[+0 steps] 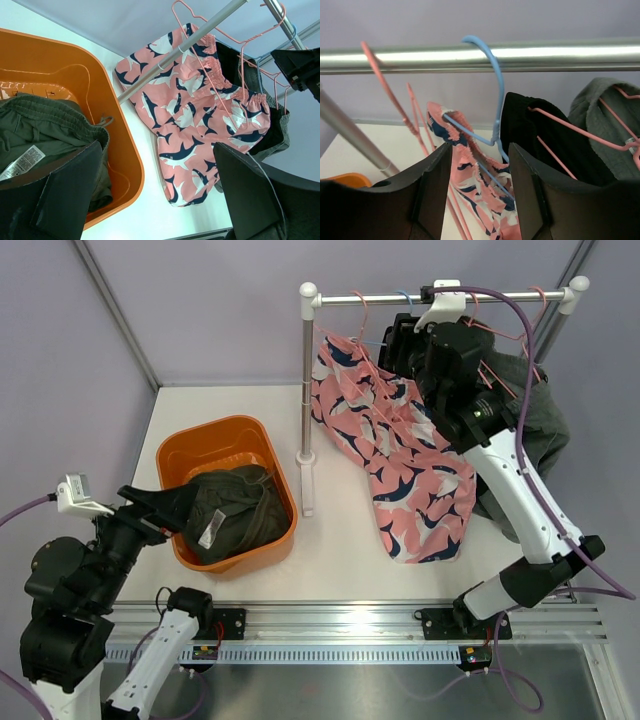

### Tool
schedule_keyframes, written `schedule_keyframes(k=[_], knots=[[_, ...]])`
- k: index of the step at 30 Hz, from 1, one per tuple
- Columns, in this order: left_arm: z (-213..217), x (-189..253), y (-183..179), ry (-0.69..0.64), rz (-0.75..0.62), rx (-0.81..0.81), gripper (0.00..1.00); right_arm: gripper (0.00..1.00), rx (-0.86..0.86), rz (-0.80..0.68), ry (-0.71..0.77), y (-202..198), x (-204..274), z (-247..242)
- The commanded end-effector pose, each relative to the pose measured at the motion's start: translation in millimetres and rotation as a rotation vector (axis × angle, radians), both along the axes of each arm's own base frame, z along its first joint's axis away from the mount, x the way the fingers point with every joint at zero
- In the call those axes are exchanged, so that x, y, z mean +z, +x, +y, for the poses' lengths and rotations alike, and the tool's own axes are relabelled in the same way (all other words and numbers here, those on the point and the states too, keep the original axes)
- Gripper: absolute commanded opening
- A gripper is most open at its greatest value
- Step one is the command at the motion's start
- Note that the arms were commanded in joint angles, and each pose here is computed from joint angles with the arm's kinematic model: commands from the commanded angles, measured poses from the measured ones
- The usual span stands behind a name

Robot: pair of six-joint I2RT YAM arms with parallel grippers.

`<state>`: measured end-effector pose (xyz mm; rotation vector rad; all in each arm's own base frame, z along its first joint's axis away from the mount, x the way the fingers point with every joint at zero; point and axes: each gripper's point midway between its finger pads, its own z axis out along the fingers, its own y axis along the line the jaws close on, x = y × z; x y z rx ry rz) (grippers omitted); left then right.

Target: Remove the shorts from the hanger

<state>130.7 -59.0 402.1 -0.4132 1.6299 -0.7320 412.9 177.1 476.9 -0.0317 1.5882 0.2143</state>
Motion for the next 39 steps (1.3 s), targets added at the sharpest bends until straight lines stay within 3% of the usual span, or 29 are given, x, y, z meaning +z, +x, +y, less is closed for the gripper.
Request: schedule_keyframes(k=[1, 13, 23, 39], knots=[[4, 14, -10, 0.018, -0.070, 0.002, 0.99, 0.57, -0.119, -0.055, -0.026, 21, 6, -20], [11, 17, -12, 0.050, -0.065, 0.033, 0.99, 0.56, -0.081, 0.020, -0.089, 67, -27, -11], [13, 21, -19, 0.056, -0.092, 0.033, 0.99, 0.46, -0.028, 0.020, -0.082, 62, -28, -4], [10, 23, -23, 0.070, -0.121, 0.006, 0.99, 0.46, 0.038, 0.010, -0.011, 41, -18, 2]])
